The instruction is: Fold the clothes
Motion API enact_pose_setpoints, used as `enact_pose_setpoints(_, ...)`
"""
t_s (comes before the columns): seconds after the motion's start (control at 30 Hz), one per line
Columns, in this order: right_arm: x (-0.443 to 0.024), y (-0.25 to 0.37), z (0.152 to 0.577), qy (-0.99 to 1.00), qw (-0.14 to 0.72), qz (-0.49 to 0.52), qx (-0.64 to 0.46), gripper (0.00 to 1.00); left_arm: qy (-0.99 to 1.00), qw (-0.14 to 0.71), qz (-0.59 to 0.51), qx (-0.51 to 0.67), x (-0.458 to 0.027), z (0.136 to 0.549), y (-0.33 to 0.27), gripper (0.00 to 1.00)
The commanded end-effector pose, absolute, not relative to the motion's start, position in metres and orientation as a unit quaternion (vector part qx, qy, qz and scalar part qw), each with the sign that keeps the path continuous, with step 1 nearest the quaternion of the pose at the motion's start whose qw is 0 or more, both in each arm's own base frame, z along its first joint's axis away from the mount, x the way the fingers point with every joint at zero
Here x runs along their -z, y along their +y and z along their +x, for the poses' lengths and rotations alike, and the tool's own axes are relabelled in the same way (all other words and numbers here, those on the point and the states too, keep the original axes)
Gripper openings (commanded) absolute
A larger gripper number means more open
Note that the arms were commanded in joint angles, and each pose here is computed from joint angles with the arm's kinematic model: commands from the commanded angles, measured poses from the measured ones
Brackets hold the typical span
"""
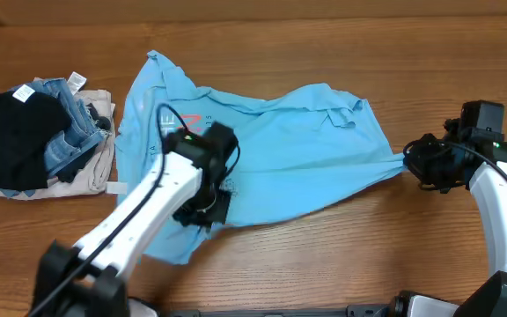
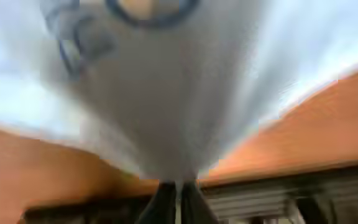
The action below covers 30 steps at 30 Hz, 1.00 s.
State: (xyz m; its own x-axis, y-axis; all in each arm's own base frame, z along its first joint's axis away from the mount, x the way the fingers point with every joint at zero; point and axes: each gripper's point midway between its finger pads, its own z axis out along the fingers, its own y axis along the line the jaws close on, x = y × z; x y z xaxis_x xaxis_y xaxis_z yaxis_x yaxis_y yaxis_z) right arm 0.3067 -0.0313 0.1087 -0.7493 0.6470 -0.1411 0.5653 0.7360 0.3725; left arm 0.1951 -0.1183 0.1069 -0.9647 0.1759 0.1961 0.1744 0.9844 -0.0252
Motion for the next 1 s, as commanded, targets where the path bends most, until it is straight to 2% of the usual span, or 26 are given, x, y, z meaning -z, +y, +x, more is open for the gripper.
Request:
enact_pose_setpoints(0.0, -0.117, -0.032, 0.312, 0.922, 0.146, 0.323, -0.155, 0.04, -0.993, 0.068, -0.085, -0.039, -0.16, 0.188, -0.121, 0.04)
enact_pose_setpoints(0.23, -0.117, -0.033, 0.312, 0.922, 0.147, 0.323, -0.155, 0.04, -0.991, 0.077, -0.105, -0.023, -0.168, 0.175, -0.11, 0.04)
enact_pose_setpoints(0.33, -0.117, -0.033, 0.312, 0.922, 0.147, 0.323, -0.155, 0.04, -0.991, 0.066, -0.118, 0.003, -0.167, 0.18, -0.101, 0.04)
enact_pose_setpoints(0.4, -0.117, -0.033, 0.312, 0.922, 0.148, 0.322, -0.155, 0.04, -0.988, 0.048, -0.143, 0.03, -0.166, 0.189, -0.093, 0.08)
enact_pose_setpoints(0.47, -0.117, -0.033, 0.312, 0.922, 0.148, 0.322, -0.155, 0.04, -0.983, 0.034, -0.177, 0.024, -0.163, 0.199, -0.098, 0.27)
enact_pose_setpoints(0.53, -0.117, -0.033, 0.312, 0.922, 0.147, 0.323, -0.155, 0.04, -0.983, 0.019, -0.182, 0.015, -0.158, 0.21, -0.105, 0.4)
enact_pose_setpoints(0.57, -0.117, -0.033, 0.312, 0.922, 0.147, 0.323, -0.155, 0.04, -0.983, 0.018, -0.185, 0.002, -0.155, 0.213, -0.112, 0.5)
enact_pose_setpoints(0.6, -0.117, -0.033, 0.312, 0.922, 0.147, 0.323, -0.155, 0.04, -0.982, 0.02, -0.188, -0.006, -0.153, 0.215, -0.116, 0.53)
enact_pose_setpoints(0.63, -0.117, -0.032, 0.312, 0.922, 0.147, 0.323, -0.155, 0.04, -0.98, 0.025, -0.194, -0.019, -0.15, 0.215, -0.122, 0.54)
enact_pose_setpoints(0.67, -0.117, -0.033, 0.312, 0.922, 0.147, 0.323, -0.155, 0.04, -0.977, 0.034, -0.208, -0.042, -0.147, 0.213, -0.132, 0.5)
enact_pose_setpoints(0.7, -0.117, -0.033, 0.312, 0.922, 0.147, 0.322, -0.155, 0.05, -0.972, 0.042, -0.223, -0.056, -0.145, 0.21, -0.139, 0.41)
enact_pose_setpoints(0.77, -0.117, -0.033, 0.312, 0.922, 0.147, 0.323, -0.155, 0.05, -0.965, 0.05, -0.251, -0.058, -0.142, 0.204, -0.148, 0.33)
enact_pose_setpoints(0.87, -0.117, -0.033, 0.312, 0.922, 0.147, 0.323, -0.155, 0.05, -0.937, 0.032, -0.346, -0.043, -0.137, 0.189, -0.179, 0.32)
enact_pose_setpoints(0.97, -0.117, -0.033, 0.312, 0.922, 0.148, 0.322, -0.155, 0.05, -0.926, 0.027, -0.375, -0.017, -0.12, 0.177, -0.193, 0.29)
